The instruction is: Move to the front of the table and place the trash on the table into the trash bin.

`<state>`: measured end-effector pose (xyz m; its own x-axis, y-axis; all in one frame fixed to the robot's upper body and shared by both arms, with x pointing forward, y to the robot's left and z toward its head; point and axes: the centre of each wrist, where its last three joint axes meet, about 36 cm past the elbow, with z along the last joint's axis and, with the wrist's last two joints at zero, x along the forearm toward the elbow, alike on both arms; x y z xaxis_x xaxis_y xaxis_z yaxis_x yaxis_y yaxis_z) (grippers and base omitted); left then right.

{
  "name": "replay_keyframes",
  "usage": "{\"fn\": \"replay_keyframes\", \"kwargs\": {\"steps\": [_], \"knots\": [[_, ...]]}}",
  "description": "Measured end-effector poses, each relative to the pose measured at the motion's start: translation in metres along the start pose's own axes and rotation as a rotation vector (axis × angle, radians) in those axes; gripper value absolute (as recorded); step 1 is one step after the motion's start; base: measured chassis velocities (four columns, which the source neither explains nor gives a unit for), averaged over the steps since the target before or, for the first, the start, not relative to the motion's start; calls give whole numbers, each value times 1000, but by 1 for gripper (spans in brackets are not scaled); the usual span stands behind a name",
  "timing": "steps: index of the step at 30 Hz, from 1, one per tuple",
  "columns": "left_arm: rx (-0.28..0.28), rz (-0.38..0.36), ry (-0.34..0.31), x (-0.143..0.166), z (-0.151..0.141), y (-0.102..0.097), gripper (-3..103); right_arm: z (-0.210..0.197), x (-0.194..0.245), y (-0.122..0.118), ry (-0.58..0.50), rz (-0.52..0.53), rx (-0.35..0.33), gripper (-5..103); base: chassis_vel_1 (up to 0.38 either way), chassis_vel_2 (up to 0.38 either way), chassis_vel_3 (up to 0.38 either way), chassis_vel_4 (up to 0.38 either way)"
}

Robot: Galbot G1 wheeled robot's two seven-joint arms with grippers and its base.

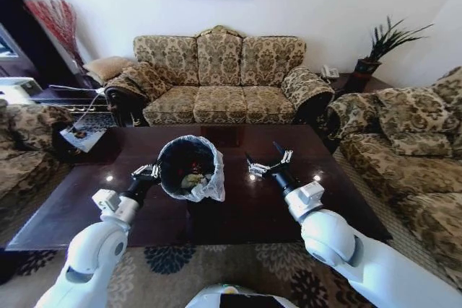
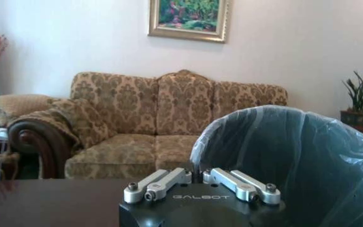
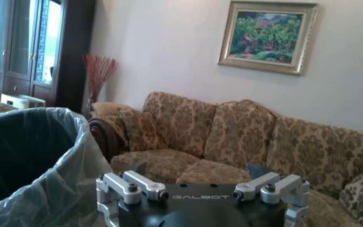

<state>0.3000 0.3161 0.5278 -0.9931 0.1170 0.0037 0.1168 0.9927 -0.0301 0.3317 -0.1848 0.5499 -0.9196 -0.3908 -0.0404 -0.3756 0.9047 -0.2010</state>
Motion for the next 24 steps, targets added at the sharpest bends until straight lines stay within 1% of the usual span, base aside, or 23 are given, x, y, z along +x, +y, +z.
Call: {"fn": "replay_keyframes", "kwargs": {"steps": [5,14,24], "knots": [[0,-1,-3,-1,-1,0,3,-2,-6,-1,-7,-9,14,100,337,36,-352,-19],[2,-3,-7,2,-3,-1,3,-3,-10,1,-10,-24,15,100,405,-89,-409,77],[-3,-11,-10,9,-7,-2,3,-3,-12,6,-16,-44,4,100,560,-114,-556,119]]}}
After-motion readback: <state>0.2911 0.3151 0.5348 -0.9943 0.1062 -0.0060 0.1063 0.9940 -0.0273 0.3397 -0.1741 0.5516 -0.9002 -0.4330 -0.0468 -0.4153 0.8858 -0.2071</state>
